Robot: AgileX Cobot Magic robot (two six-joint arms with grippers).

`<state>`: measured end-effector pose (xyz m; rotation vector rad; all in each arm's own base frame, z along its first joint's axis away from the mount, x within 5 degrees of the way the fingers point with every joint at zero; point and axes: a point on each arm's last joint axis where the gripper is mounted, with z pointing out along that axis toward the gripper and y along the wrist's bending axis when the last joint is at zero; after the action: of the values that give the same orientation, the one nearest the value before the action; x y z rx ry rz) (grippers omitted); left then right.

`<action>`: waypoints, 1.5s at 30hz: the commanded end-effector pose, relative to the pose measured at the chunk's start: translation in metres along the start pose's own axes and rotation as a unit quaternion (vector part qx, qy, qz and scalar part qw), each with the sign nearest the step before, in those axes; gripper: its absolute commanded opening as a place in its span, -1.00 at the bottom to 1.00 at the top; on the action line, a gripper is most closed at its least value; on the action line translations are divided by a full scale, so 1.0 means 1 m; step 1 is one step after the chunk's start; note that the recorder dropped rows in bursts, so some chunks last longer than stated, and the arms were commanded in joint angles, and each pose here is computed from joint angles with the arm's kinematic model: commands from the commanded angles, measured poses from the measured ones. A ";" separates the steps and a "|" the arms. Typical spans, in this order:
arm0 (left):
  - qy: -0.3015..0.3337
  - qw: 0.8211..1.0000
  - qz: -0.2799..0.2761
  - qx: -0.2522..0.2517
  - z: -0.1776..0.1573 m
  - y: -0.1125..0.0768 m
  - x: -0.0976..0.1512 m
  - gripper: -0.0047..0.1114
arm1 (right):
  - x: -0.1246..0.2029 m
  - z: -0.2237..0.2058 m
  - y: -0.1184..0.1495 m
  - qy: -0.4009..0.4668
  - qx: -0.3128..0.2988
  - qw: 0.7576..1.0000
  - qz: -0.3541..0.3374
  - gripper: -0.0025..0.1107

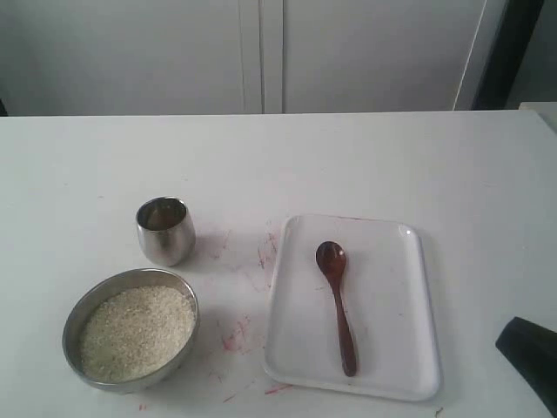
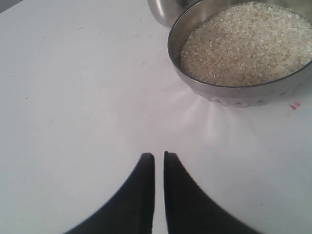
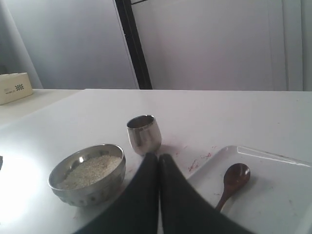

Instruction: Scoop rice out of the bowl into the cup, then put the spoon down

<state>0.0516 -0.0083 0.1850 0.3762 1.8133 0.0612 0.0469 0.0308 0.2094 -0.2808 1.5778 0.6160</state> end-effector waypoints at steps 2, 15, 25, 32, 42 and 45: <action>0.020 1.000 -0.002 0.005 0.001 -0.001 0.006 -0.67 | 0.005 0.000 -0.001 0.007 0.002 1.000 -0.014 -0.96; 0.020 1.000 -0.002 0.005 0.001 -0.001 0.006 -0.67 | 0.010 0.000 -0.001 0.035 0.002 0.998 -0.046 -0.96; 0.020 1.000 -0.002 0.005 0.001 -0.001 0.006 -0.67 | 0.010 0.000 -0.001 0.032 -0.001 0.991 -0.128 -0.96; 0.020 1.000 -0.002 0.005 0.001 -0.001 0.006 -0.67 | 0.011 0.000 -0.001 0.037 -0.002 0.989 -0.146 -0.96; 0.020 1.000 -0.002 0.005 0.001 -0.001 0.006 -0.67 | 0.011 0.000 -0.001 0.037 -0.003 0.987 -0.159 -0.96; 0.020 1.000 -0.002 0.005 0.001 -0.001 0.006 -0.67 | 0.011 0.000 -0.001 0.037 -0.003 0.987 -0.159 -0.96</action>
<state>0.0516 -0.0083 0.1850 0.3762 1.8133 0.0612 0.0466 0.0318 0.2004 -0.5476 1.5600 0.3718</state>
